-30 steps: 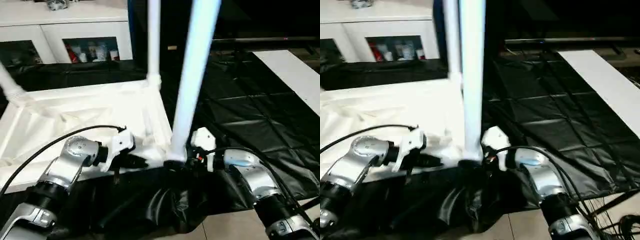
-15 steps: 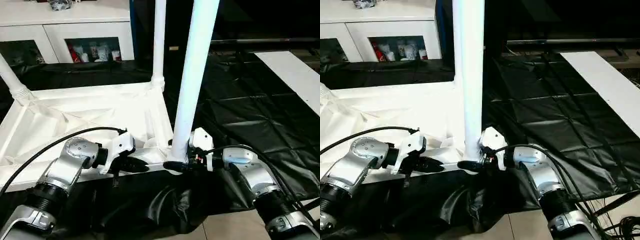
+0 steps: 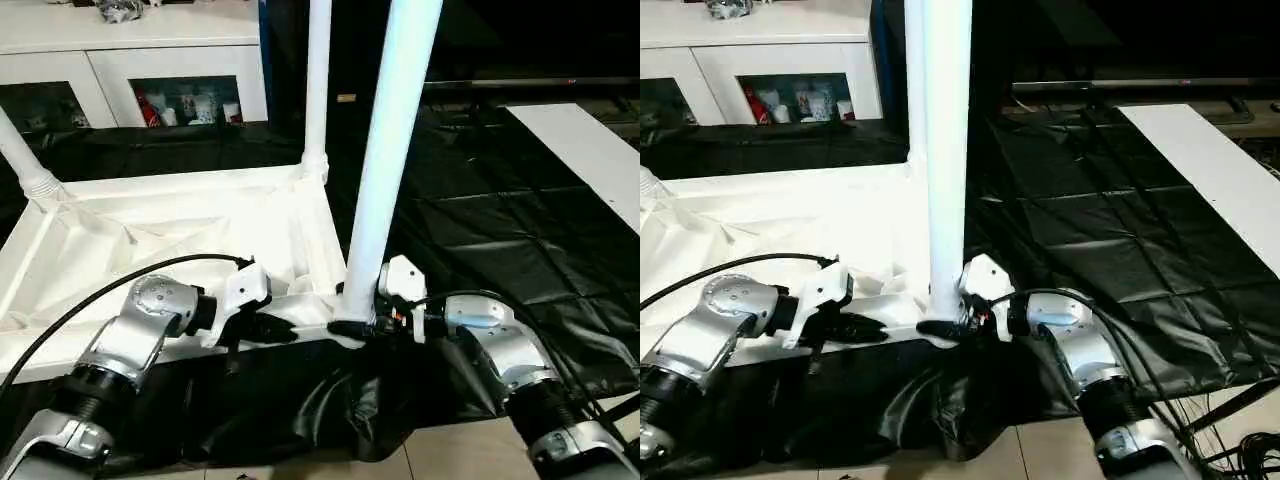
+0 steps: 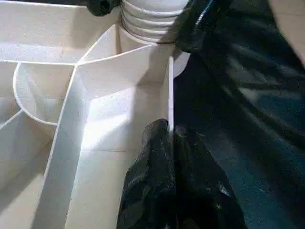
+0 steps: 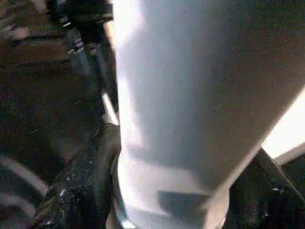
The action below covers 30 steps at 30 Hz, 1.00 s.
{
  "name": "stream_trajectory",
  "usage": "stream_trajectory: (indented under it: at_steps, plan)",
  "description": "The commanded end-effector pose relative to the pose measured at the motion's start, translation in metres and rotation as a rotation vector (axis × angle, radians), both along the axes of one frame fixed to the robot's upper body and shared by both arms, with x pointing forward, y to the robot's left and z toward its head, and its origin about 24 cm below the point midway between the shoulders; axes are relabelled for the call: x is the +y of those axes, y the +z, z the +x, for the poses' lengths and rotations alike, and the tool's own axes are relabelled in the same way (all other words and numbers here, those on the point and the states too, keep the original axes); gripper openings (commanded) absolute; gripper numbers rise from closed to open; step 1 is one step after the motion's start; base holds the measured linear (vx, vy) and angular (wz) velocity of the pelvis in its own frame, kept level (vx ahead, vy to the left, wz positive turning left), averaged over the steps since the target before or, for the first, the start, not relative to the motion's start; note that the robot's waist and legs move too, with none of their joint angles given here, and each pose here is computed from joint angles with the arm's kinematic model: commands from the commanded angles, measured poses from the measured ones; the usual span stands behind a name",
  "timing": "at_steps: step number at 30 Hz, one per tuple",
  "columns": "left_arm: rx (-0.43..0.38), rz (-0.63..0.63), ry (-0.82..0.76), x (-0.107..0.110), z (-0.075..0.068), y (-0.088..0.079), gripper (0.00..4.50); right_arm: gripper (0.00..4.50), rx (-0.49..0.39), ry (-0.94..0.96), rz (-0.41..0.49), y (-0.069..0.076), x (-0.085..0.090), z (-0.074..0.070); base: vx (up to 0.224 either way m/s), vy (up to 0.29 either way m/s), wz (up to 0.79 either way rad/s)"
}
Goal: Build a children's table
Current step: Rotate leg to tighten
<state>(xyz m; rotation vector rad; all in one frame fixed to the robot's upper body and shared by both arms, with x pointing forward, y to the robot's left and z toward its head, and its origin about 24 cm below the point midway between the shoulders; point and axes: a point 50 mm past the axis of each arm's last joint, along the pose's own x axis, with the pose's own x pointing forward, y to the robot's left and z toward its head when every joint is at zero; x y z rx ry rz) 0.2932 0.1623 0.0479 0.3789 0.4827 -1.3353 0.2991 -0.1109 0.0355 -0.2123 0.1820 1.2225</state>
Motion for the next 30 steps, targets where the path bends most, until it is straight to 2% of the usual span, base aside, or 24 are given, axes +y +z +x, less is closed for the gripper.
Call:
stream_trajectory:
  at_steps: [1, 6, 7, 9, 11, 14, 16, 19, 24, 25, 26, 27, 30]
  plan:
    - [-0.053, 0.019, 0.117, -0.005, 0.013, -0.001, 0.00, 2.66, 0.015, -0.183, 0.034, -0.003, 0.003, 0.012, 0.000, 0.000, 0.00]
    - [-0.071, 0.010, 0.271, -0.017, 0.026, -0.005, 0.00, 2.66, 0.067, -0.478, 0.054, -0.016, 0.015, 0.024, 0.000, 0.000, 0.00]
    - [-0.071, 0.008, 0.354, -0.023, 0.032, -0.007, 0.00, 2.66, 0.084, -0.590, 0.043, -0.021, 0.020, 0.028, 0.000, 0.000, 0.00]
    - [-0.082, 0.010, 0.399, -0.027, 0.036, -0.007, 0.00, 2.65, 0.096, -0.652, 0.042, -0.022, 0.023, 0.030, 0.000, 0.000, 0.00]
    - [-0.102, 0.009, 0.532, -0.040, 0.046, -0.010, 0.00, 2.65, 0.177, -0.849, 0.067, -0.028, 0.034, 0.036, 0.000, 0.000, 0.00]
    - [-0.140, -0.013, 0.603, -0.056, 0.052, -0.008, 0.00, 2.65, 0.243, -0.977, 0.088, -0.030, 0.044, 0.039, 0.000, 0.000, 0.00]
    - [-0.164, -0.037, 0.626, -0.063, 0.055, -0.006, 0.00, 2.65, 0.252, -0.996, 0.084, -0.030, 0.046, 0.040, 0.000, 0.000, 0.00]
    - [-0.155, -0.032, 0.614, -0.075, 0.054, -0.006, 0.00, 2.65, 0.224, -0.995, 0.078, -0.028, 0.051, 0.042, 0.000, 0.000, 0.00]
    - [-0.156, -0.017, 0.616, -0.076, 0.055, -0.008, 0.00, 2.65, 0.230, -1.003, 0.114, -0.024, 0.055, 0.045, 0.000, 0.000, 0.00]
    - [-0.157, -0.015, 0.616, -0.075, 0.055, -0.008, 0.00, 3.00, 0.228, -1.001, 0.126, -0.023, 0.056, 0.045, 0.000, 0.000, 0.00]
    - [-0.157, -0.013, 0.613, -0.074, 0.055, -0.008, 0.00, 3.00, 0.234, -0.988, 0.146, -0.021, 0.057, 0.046, 0.000, 0.000, 0.00]
    - [-0.156, -0.013, 0.604, -0.073, 0.055, -0.008, 0.00, 3.35, 0.233, -0.981, 0.164, -0.020, 0.058, 0.046, 0.000, 0.000, 0.00]
    - [-0.153, -0.020, 0.584, -0.073, 0.053, -0.008, 0.00, 3.57, 0.224, -0.961, 0.207, -0.015, 0.058, 0.048, 0.000, 0.000, 0.00]
